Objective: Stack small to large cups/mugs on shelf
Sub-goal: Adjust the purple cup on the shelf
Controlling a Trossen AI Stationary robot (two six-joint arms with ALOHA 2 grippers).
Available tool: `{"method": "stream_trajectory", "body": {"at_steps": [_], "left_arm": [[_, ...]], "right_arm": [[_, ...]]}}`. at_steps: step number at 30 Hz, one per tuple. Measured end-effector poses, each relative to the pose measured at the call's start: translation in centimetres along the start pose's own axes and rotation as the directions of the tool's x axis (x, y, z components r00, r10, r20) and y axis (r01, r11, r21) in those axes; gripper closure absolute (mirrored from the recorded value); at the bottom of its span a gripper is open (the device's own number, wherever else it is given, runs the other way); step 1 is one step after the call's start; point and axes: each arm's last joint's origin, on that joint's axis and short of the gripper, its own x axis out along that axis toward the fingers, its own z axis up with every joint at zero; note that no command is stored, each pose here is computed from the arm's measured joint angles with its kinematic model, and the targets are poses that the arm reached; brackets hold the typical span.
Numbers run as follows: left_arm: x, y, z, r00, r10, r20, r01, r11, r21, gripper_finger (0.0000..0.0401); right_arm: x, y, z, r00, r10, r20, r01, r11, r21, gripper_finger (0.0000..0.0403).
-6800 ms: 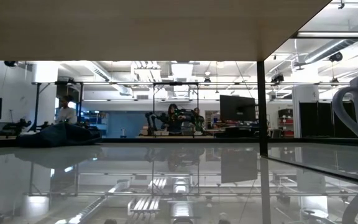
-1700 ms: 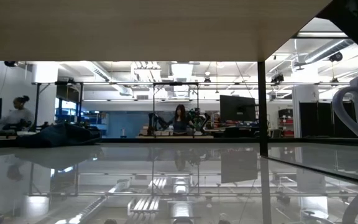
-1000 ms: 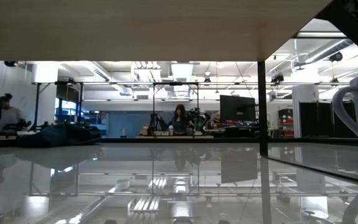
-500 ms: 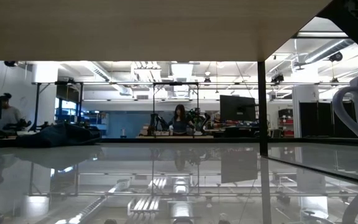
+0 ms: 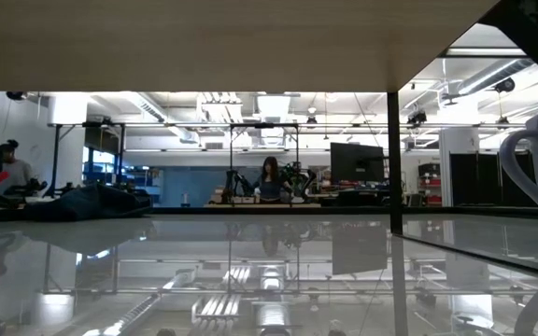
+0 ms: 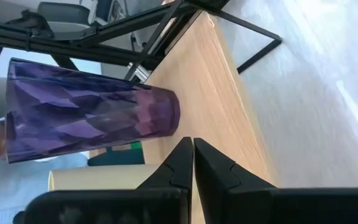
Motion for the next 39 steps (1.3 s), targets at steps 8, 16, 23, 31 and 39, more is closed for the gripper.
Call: {"method": "stream_trajectory", "body": {"at_steps": [8,16,23,31,39], "left_arm": [[2.0,-1.5,-4.1,0.974,-0.056,-0.218,0.049,0.998,-0.035,0.0306],[2.7,-2.6,-7.7,0.938,0.034,-0.345,-0.093,0.983,-0.155,0.0306],[3.3,-4.0,-8.1,0.936,0.091,-0.339,-0.150,0.977,-0.154,0.0306],[1.9,-4.9,-5.2,0.857,0.380,-0.347,-0.376,0.923,0.084,0.0306],[-0.1,-5.8,-1.2,0.691,0.599,-0.404,-0.536,0.800,0.269,0.0306]], "right_arm": [[-2.6,-0.6,1.6,0.998,-0.004,0.065,0.004,1.000,-0.002,0.0394],[-5.9,-0.2,2.7,0.990,0.015,0.139,-0.012,1.000,-0.018,0.0394],[-6.1,0.0,2.7,0.990,0.016,0.140,-0.010,0.999,-0.038,0.0394],[-5.5,0.3,2.1,0.994,0.016,0.109,-0.009,0.998,-0.067,0.0394],[-5.3,0.4,1.9,0.995,0.011,0.096,-0.004,0.997,-0.072,0.0394]]}}
